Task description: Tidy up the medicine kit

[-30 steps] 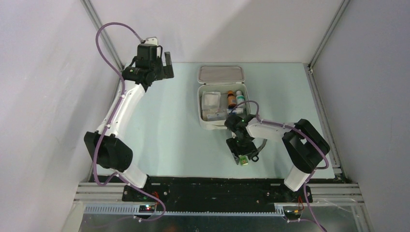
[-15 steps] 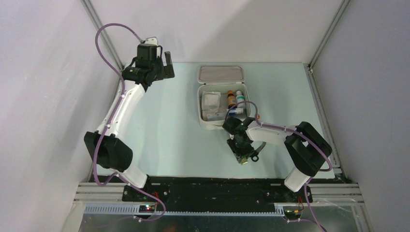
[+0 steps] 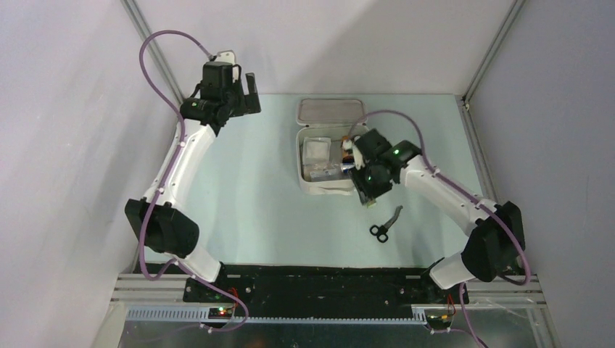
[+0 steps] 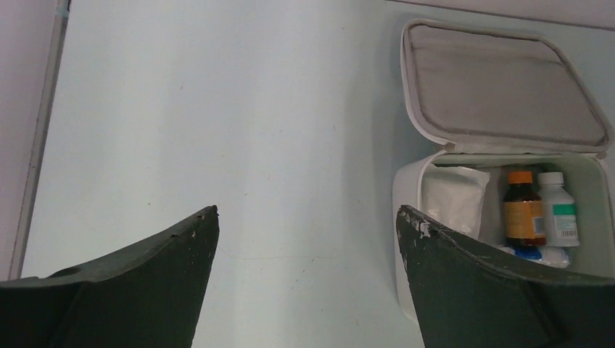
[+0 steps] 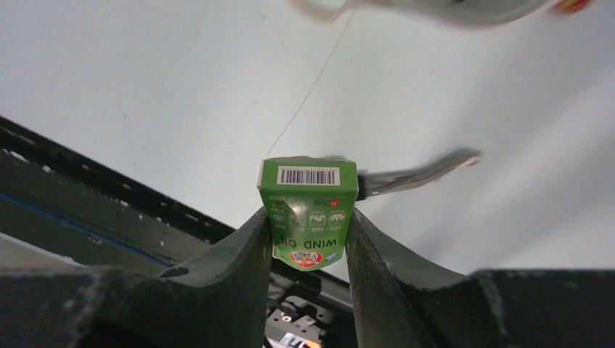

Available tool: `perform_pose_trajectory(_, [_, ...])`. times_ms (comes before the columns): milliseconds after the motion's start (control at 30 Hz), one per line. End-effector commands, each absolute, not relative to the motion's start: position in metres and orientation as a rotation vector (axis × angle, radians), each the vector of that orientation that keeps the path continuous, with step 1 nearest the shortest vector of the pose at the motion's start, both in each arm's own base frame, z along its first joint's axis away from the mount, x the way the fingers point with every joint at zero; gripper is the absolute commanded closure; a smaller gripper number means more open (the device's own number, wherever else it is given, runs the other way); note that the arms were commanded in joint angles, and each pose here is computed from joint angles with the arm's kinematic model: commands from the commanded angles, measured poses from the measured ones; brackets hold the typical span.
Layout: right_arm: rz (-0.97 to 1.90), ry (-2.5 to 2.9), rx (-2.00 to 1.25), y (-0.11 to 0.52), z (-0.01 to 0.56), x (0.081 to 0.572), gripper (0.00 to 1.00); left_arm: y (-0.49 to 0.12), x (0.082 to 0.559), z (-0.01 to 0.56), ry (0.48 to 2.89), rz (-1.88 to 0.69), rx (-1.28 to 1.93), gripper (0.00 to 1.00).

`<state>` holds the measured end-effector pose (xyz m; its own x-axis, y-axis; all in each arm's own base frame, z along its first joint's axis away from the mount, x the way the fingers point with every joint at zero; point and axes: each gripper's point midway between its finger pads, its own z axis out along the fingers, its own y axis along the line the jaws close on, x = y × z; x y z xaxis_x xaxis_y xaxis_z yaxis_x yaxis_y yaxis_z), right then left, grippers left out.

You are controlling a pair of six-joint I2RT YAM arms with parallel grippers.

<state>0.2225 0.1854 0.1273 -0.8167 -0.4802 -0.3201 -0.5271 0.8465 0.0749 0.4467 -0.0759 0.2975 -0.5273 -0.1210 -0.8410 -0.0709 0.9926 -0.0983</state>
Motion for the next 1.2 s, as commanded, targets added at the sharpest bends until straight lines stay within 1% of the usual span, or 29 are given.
perform_pose_trajectory(0, [0.177, 2.592, -0.787, 0.171, 0.176, 0.267, 0.57, -0.069, 0.447, 0.330, 2.042, -0.041, -0.099, 0.04])
perform_pose_trajectory(200, [0.100, 2.513, -0.668, 0.165, 0.185, 0.353, 0.56, -0.068, 0.437, 0.334, 2.035, -0.041, -0.073, 0.04])
perform_pose_trajectory(233, [0.099, 2.529, -0.642, 0.166, 0.180, 0.368, 0.56, -0.068, 0.435, 0.335, 2.032, -0.039, -0.070, 0.04])
perform_pose_trajectory(333, [0.106, 2.578, -0.573, 0.167, 0.156, 0.392, 0.54, -0.065, 0.430, 0.331, 2.039, -0.025, -0.060, 0.04])
perform_pose_trajectory(400, [0.107, 2.611, -0.552, 0.167, 0.141, 0.399, 0.52, -0.064, 0.428, 0.331, 2.038, -0.021, -0.059, 0.04])
perform_pose_trajectory(500, [0.103, 2.655, -0.527, 0.167, 0.128, 0.405, 0.51, -0.063, 0.427, 0.330, 2.040, -0.016, -0.059, 0.04])
perform_pose_trajectory(800, [0.217, 2.759, -0.524, 0.184, 0.109, 0.390, 0.51, -0.056, 0.423, 0.332, 2.022, 0.025, -0.064, 0.03])
perform_pose_trajectory(1000, [0.268, 2.654, -0.511, 0.184, 0.148, 0.399, 0.50, -0.057, 0.422, 0.325, 2.036, 0.023, -0.045, 0.03])
perform_pose_trajectory(1133, [0.322, 2.572, -0.463, 0.170, 0.177, 0.413, 0.47, -0.066, 0.425, 0.320, 2.052, -0.021, -0.019, 0.03])
perform_pose_trajectory(1167, [0.330, 2.551, -0.469, 0.162, 0.184, 0.416, 0.46, -0.071, 0.426, 0.319, 2.057, -0.044, -0.002, 0.02])
